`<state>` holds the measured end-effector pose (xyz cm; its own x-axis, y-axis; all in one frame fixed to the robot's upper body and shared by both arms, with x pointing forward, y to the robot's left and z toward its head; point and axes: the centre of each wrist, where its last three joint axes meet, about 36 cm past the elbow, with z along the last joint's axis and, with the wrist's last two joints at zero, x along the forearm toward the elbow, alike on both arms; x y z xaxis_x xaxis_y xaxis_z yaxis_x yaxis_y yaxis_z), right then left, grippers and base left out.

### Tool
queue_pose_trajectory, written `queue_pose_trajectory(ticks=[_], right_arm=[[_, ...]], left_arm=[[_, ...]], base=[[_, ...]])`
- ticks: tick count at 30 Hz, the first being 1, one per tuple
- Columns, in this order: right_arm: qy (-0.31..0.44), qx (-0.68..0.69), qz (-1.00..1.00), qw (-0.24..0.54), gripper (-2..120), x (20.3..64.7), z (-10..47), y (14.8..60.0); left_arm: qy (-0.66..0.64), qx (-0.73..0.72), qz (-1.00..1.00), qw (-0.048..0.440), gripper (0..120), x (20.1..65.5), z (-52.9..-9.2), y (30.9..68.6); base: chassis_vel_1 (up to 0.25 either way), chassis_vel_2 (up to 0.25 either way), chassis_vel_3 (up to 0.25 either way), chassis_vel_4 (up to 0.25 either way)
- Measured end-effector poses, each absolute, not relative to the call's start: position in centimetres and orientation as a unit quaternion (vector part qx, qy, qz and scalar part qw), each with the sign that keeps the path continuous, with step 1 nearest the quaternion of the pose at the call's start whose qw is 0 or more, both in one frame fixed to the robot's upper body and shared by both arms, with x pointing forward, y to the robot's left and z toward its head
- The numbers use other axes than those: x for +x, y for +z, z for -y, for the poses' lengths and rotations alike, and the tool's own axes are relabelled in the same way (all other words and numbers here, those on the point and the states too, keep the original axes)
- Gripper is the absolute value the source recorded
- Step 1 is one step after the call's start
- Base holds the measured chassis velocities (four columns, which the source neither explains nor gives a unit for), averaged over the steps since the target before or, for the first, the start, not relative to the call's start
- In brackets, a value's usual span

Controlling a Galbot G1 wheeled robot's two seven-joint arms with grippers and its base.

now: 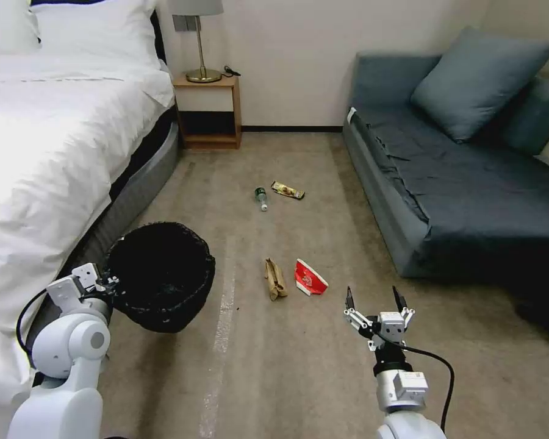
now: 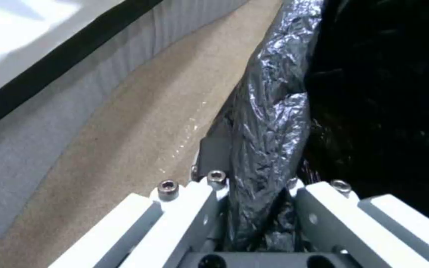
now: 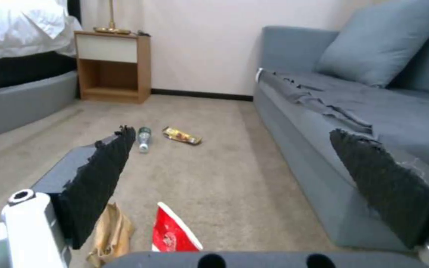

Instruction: Pick up the trash bin, then pick up the garbage on the floor and place it into the trash bin.

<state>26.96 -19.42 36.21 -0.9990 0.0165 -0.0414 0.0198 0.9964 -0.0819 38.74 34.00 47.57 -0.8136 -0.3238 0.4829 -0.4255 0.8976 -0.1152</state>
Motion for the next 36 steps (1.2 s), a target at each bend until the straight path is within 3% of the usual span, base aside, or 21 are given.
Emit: queue_pose_trajectory(ticks=[36], right_arm=[[-0.050, -0.001, -0.999, 0.009, 100, 27.7, 19.0, 34.8]], left_arm=[[0.112, 0.199, 0.945, 0.233, 3, 39.4, -34.7, 47.4]], base=[[-0.109, 0.112, 0.109, -0.109]])
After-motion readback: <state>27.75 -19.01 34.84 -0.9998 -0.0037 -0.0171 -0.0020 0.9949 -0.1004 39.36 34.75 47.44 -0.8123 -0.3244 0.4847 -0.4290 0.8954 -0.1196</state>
